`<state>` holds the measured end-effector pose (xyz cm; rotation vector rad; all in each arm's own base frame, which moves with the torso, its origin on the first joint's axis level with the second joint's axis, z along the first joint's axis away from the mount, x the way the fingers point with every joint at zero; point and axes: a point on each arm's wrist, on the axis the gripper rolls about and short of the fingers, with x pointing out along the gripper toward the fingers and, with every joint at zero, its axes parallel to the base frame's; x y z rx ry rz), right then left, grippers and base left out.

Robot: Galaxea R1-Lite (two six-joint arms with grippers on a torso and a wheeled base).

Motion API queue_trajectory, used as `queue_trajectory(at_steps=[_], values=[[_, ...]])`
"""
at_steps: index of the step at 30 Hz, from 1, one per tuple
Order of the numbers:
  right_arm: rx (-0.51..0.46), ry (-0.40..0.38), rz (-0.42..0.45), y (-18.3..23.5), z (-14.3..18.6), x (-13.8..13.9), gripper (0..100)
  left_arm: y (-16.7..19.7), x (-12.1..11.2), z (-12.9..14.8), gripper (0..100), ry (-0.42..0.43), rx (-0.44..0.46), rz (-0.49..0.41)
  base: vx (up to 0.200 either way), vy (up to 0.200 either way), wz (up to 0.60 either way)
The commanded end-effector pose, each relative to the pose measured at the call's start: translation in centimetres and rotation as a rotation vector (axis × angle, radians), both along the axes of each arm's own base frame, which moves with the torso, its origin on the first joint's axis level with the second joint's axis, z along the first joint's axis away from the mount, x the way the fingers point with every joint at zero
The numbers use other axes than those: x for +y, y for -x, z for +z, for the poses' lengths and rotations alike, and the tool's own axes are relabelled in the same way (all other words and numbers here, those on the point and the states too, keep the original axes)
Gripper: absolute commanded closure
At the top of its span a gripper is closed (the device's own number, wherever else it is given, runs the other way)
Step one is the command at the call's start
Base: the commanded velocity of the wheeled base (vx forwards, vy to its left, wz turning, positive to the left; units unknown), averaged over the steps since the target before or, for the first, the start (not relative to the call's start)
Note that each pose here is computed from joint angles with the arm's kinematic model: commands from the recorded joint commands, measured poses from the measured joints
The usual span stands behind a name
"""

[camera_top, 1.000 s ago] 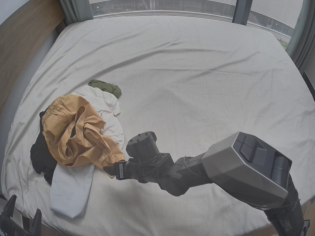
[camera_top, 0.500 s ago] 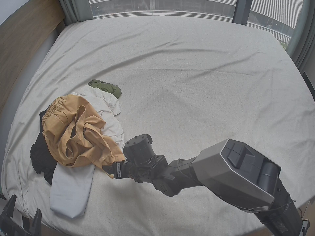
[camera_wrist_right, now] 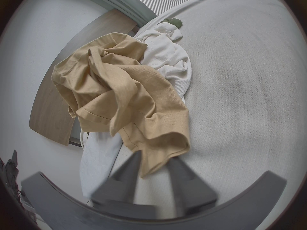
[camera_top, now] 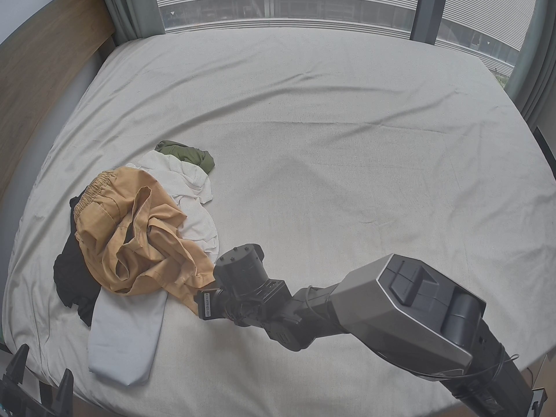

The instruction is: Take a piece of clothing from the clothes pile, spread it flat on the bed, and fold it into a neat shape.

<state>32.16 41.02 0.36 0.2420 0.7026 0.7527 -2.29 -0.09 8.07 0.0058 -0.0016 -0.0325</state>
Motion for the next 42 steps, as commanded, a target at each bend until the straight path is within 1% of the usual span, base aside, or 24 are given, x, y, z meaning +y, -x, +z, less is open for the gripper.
queue_trajectory(at_steps=[1, 6, 10, 12, 17, 19, 26, 28, 31, 33, 38, 42], values=[[-0.002, 0.001, -0.003, 0.0, -0.2, 0.0, 100, 0.0, 0.0, -0.5, 0, 0.0, 0.001, 0.0, 0.0, 0.0, 0.0], [-0.008, 0.008, -0.015, 0.0, 0.0, -0.1, 100, 0.0, 0.0, -0.5, 0, 0.0, 0.001, 0.0, 0.0, 0.0, 0.0], [0.001, 0.034, -0.028, 0.4, -0.3, -0.5, 100, 0.0, 0.0, -0.5, 0, 0.0, 0.001, 0.0, 0.0, 0.0, 0.0], [0.001, 0.034, -0.027, 0.8, 0.5, -0.8, 100, 0.0, 0.0, -0.5, 0, 0.0, 0.001, 0.0, 0.0, 0.0, 0.0], [0.017, 0.058, -0.034, 1.4, 0.6, -1.6, 100, 0.0, 0.0, -0.5, 0, 0.0, 0.001, 0.0, 0.0, 0.0, 0.0], [0.028, 0.08, -0.04, 2.1, 0.8, -2.3, 100, 0.0, 0.0, -0.5, 0, 0.0, 0.001, 0.0, 0.0, 0.0, 0.0], [0.033, 0.093, -0.04, 3.0, 1.5, -3.7, 100, 0.0, 0.0, -0.5, 0, 0.0, 0.001, 0.0, 0.0, 0.0, 0.0], [0.046, 0.112, -0.042, 3.6, 1.5, -4.6, 100, 0.0, 0.0, -0.5, 0, 0.0, 0.001, 0.0, 0.0, 0.0, 0.0], [0.052, 0.12, -0.046, 3.7, 1.5, -5.1, 100, 0.0, 0.0, -0.5, 0, 0.0, 0.001, 0.0, 0.0, 0.0, 0.0], [0.068, 0.136, -0.053, 4.1, 1.7, -6.2, 100, 0.0, 0.0, -0.5, 0, 0.0, 0.001, 0.0, 0.0, 0.0, 0.0], [0.053, 0.12, -0.056, 4.5, 2.4, -7.1, 100, 0.0, 0.0, -0.5, 0, 0.0, 0.001, 0.0, 0.0, 0.0, 0.0], [0.06, 0.128, -0.059, 4.9, 2.8, -7.9, 100, 0.0, 0.0, -0.5, 0, 0.0, 0.001, 0.0, 0.0, 0.0, 0.0]])
